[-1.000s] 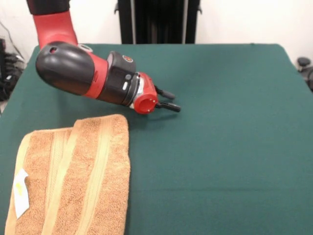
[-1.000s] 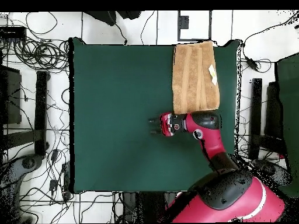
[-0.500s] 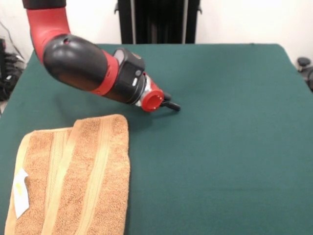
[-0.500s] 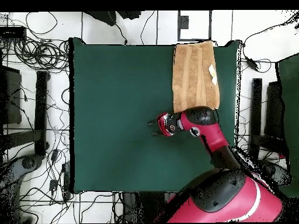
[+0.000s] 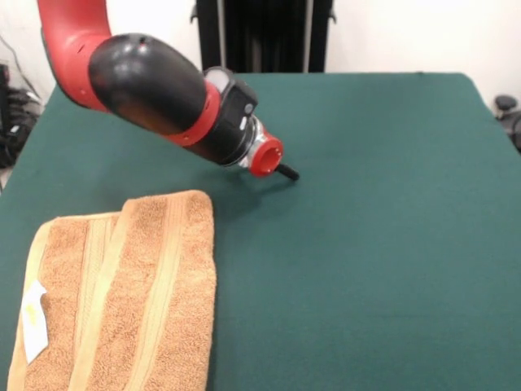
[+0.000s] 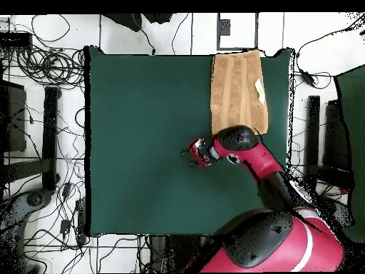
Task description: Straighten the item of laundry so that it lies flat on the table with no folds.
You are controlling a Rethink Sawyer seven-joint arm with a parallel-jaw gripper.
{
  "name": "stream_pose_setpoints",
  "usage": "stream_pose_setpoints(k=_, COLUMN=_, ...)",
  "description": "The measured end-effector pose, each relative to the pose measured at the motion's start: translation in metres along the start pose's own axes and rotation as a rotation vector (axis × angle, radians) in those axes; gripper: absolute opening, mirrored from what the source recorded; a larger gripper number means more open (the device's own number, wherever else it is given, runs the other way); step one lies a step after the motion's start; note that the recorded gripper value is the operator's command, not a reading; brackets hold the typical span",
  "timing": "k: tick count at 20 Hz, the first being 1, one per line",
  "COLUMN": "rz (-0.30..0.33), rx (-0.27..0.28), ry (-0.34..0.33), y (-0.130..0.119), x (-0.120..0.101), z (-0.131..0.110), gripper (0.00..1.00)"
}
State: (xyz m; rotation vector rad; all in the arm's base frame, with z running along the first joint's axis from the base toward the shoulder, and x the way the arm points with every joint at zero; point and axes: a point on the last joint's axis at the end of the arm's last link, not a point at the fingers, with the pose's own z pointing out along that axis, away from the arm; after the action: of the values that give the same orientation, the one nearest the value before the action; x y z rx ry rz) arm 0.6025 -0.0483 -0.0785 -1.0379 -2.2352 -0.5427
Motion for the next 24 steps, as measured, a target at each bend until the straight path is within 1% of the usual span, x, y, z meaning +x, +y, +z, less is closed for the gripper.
stream_pose_setpoints(k=1, rz=-0.015, rx=0.016, ry=-0.012, y=0.002, x=0.002, z=0.000, gripper=1.00)
stream_pose_setpoints(k=5, rz=-0.047, rx=0.047, ry=-0.035, y=0.004, x=0.004, z=-0.001, gripper=1.00)
stream_pose_setpoints(k=11, rz=-0.044, rx=0.044, ry=-0.042, y=0.000, x=0.000, z=-0.006, gripper=1.00)
stream_pose_setpoints(k=18, rz=-0.060, rx=0.060, ry=-0.056, y=-0.001, x=0.000, z=-0.008, gripper=1.00)
stream_pose_setpoints(k=24, rz=-0.079, rx=0.088, ry=-0.065, y=-0.002, x=-0.002, z=-0.011, gripper=1.00)
